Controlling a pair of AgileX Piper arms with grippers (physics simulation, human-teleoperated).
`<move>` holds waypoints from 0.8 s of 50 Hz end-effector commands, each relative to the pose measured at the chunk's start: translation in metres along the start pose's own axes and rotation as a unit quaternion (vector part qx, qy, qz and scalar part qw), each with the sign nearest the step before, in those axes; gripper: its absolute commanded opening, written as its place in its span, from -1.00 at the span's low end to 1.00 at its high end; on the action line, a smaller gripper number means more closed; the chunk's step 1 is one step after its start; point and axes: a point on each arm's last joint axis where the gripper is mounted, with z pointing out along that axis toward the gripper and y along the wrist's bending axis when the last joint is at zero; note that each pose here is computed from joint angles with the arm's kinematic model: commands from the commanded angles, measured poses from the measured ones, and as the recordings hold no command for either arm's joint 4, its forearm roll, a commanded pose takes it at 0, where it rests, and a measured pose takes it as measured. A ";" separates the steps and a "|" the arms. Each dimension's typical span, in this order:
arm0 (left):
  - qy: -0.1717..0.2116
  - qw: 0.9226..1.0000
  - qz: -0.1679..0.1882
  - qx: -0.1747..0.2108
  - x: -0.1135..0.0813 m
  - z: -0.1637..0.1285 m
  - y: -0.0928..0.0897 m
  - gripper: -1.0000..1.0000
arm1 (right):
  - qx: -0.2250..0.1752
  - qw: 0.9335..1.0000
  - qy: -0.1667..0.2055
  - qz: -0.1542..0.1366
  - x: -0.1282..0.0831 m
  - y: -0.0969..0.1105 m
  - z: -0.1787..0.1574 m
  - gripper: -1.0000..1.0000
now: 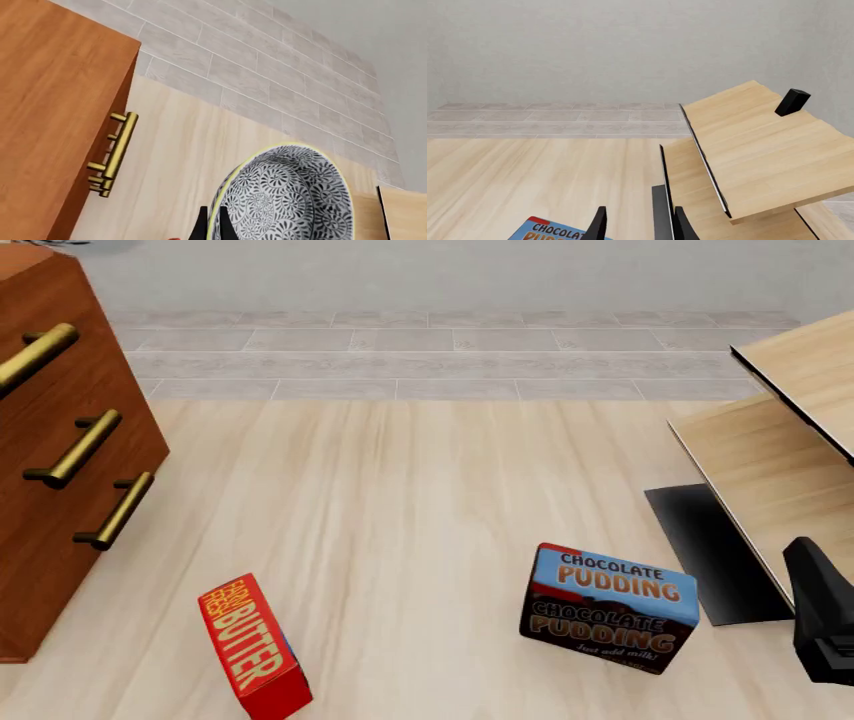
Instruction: Close the top drawer of the cabinet and put the bowl on top of it.
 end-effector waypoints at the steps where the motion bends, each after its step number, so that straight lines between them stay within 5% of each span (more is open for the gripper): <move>1: -0.018 1.000 -0.016 -0.009 -0.010 -0.010 0.002 -1.00 | 0.000 1.000 0.000 0.000 0.001 0.000 0.000 1.00; 40: -0.071 0.987 -0.114 -0.087 -0.002 -0.015 0.044 -1.00 | 0.000 1.000 0.000 0.000 0.001 0.000 0.000 1.00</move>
